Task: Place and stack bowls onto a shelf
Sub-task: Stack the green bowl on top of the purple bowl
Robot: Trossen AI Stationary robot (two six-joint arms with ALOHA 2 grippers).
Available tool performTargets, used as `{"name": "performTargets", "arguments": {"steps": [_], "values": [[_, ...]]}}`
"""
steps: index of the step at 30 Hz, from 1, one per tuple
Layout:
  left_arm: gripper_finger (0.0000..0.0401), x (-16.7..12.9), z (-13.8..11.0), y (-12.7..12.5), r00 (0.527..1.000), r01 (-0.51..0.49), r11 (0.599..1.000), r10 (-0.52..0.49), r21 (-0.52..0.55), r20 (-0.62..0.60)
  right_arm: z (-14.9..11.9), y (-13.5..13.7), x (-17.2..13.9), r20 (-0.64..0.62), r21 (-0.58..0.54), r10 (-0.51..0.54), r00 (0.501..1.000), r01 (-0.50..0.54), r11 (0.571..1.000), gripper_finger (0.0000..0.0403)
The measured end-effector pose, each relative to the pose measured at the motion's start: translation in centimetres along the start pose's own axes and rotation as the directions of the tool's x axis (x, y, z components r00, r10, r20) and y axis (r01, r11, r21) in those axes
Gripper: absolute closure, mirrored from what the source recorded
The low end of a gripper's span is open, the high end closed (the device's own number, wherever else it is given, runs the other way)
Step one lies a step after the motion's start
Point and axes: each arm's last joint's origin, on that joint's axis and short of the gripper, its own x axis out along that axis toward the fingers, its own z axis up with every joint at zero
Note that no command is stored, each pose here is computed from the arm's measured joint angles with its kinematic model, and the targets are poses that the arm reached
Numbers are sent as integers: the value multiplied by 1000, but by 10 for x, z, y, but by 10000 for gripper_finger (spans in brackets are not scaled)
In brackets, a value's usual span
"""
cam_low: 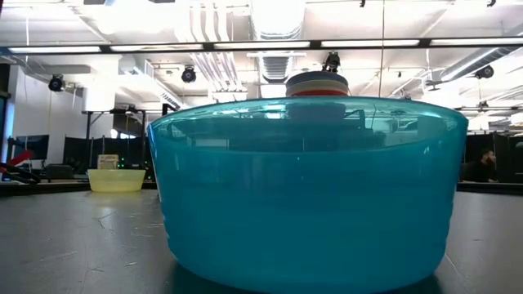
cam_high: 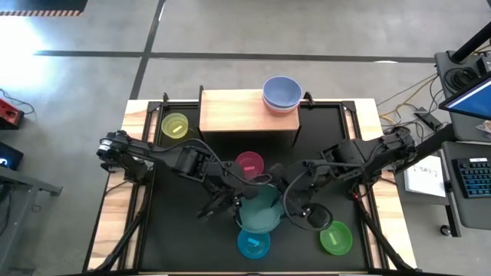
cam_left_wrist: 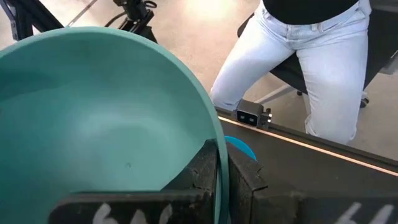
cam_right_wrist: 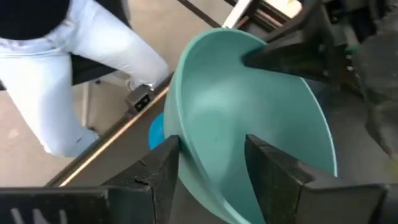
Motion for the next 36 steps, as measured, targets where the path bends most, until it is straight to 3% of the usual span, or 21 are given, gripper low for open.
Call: {"name": "performTargets", "arguments": {"steps": [7,16,23,28,36], "values": [[401,-5,0,-3,1000,8,1000,-9,-14,-20,2,-3,-3,-3,13,-71,997,72,997,225],[401,-14,-1,-8,997,-19,999,16,-41,-76,15,-9,-28,38,62,-286,958,283,957,226],[401,-34,-10,-5,958,-171,985,161,-23,-238,17,-14,-41,-13,237,-472,882,461,855,235],[401,-56,-17,1,936,-241,970,227,-22,-271,11,-11,-47,-87,333,-459,884,460,823,242],[401,-91,-39,20,896,-349,936,317,-52,-309,-9,-3,-48,-293,498,-382,876,481,722,252]]}}
